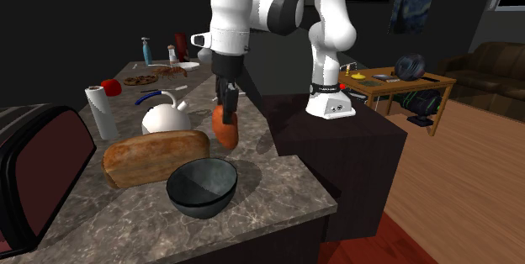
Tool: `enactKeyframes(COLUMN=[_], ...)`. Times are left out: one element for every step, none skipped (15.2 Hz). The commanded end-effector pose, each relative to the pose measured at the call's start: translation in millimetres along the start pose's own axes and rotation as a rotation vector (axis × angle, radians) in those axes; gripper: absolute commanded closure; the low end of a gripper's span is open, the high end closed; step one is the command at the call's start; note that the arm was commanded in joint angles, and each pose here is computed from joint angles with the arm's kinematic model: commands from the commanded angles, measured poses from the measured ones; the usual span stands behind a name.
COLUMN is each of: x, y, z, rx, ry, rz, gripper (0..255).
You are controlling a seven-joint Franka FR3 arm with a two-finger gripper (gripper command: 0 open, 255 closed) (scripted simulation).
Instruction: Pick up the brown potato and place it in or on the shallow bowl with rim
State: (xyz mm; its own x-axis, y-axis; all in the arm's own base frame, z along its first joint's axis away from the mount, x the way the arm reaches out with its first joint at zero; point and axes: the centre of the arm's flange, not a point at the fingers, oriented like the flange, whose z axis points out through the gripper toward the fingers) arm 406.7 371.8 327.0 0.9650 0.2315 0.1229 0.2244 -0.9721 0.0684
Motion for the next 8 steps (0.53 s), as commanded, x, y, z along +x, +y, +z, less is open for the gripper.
enactKeyframes(x=[15.0,21.8,28.5,35.3,42.0,47.3,46.6,46.0], y=[-22.5,-33.8,-45.1,-56.4,-67.7,-76.4,-76.8,-77.2], z=[-2.7,-3.7,-4.7,-5.7,-6.7,-7.5,-2.2,3.0], rx=[-0.001,-0.001,-0.001,-0.001,-0.001,-0.001,-0.001,-0.001], ry=[0.001,0.001,0.001,0.001,0.001,0.001,0.001,0.001], rz=[0.002,0.002,0.002,0.002,0.002,0.002,0.002,0.002], gripper=[255,255,255,255,255,255,255,255])
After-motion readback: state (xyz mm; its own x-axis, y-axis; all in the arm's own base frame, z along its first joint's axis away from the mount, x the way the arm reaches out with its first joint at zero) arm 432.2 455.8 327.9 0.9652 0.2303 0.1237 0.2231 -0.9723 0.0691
